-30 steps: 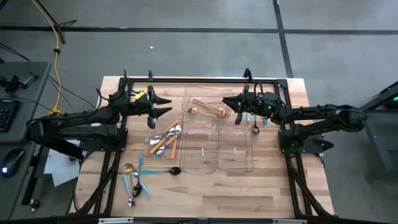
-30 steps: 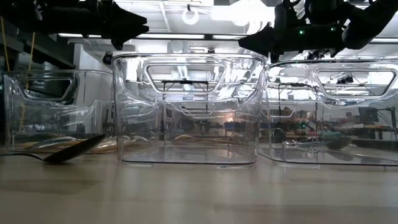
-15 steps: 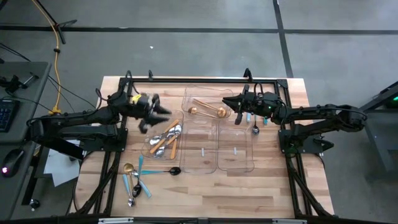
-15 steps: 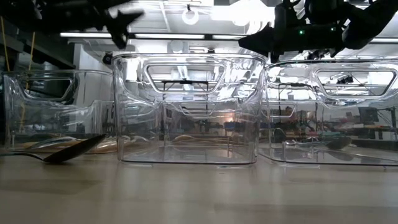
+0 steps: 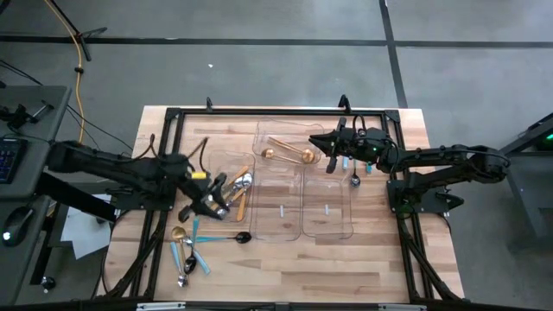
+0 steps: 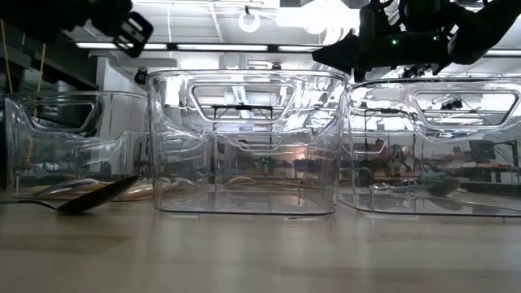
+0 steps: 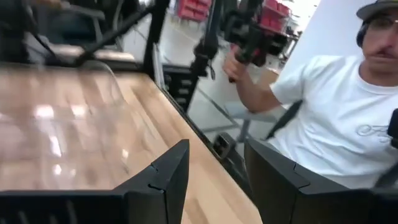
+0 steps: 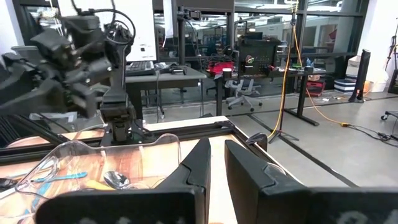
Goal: Sort silverware by color (type)
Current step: Put the gold spoon into the top transparent bin
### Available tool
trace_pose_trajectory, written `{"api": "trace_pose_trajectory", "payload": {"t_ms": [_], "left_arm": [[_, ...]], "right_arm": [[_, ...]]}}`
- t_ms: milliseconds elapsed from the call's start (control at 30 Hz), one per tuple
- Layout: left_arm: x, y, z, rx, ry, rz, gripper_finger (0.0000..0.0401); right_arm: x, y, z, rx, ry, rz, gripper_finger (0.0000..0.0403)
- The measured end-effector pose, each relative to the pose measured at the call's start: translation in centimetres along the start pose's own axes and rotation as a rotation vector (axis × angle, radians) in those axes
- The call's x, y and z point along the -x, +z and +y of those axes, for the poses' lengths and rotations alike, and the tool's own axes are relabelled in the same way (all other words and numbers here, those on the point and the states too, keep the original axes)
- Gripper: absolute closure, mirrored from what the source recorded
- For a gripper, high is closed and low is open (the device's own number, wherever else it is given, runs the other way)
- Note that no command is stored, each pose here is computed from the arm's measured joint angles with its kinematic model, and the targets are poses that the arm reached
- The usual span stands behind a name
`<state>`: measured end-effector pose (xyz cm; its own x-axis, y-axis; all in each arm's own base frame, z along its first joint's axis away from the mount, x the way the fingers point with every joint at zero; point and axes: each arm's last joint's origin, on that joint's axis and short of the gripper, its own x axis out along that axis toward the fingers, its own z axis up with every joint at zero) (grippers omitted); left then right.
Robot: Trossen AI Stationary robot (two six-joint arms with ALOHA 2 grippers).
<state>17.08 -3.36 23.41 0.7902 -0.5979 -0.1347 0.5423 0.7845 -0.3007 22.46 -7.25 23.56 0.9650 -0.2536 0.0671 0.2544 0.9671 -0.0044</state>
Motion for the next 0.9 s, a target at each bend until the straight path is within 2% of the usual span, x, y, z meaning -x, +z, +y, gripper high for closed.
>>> {"api": "trace_pose_trajectory", "payload": {"t_ms": [167,233,433,567,667,733,900], "left_arm": [[-1.1,0.3,-2.6,0.034,-0.048,0.013,0.0256],[-1.5,0.7,-3.7,0.059,0.007,0.046,0.0256],[-2.7,0.6,-7.5,0.199,0.241,0.32,0.0256],[-4.5,0.3,-10.3,0.258,0.283,0.493,0.0256],[-6.3,0.2,-12.6,0.238,0.248,0.573,0.0256],[-7.5,-0.4,-13.9,0.179,0.223,0.631,0.0256],[-9.0,-4.0,-15.6,0.029,0.151,0.889,0.0256]], "right_arm": [[0.0,-0.1,0.0,-0.001,0.0,0.015,0.037],[0.0,-0.3,0.0,-0.002,0.0,0.027,0.037],[0.0,-0.5,0.0,-0.004,0.0,0.05,0.037],[0.0,-0.5,0.0,-0.016,0.0,0.056,0.037],[0.0,-0.6,0.0,-0.039,-0.001,0.062,0.037],[0.0,-0.6,0.0,-0.051,-0.001,0.066,0.037],[0.0,-0.7,0.0,-0.053,-0.001,0.076,0.037]]}}
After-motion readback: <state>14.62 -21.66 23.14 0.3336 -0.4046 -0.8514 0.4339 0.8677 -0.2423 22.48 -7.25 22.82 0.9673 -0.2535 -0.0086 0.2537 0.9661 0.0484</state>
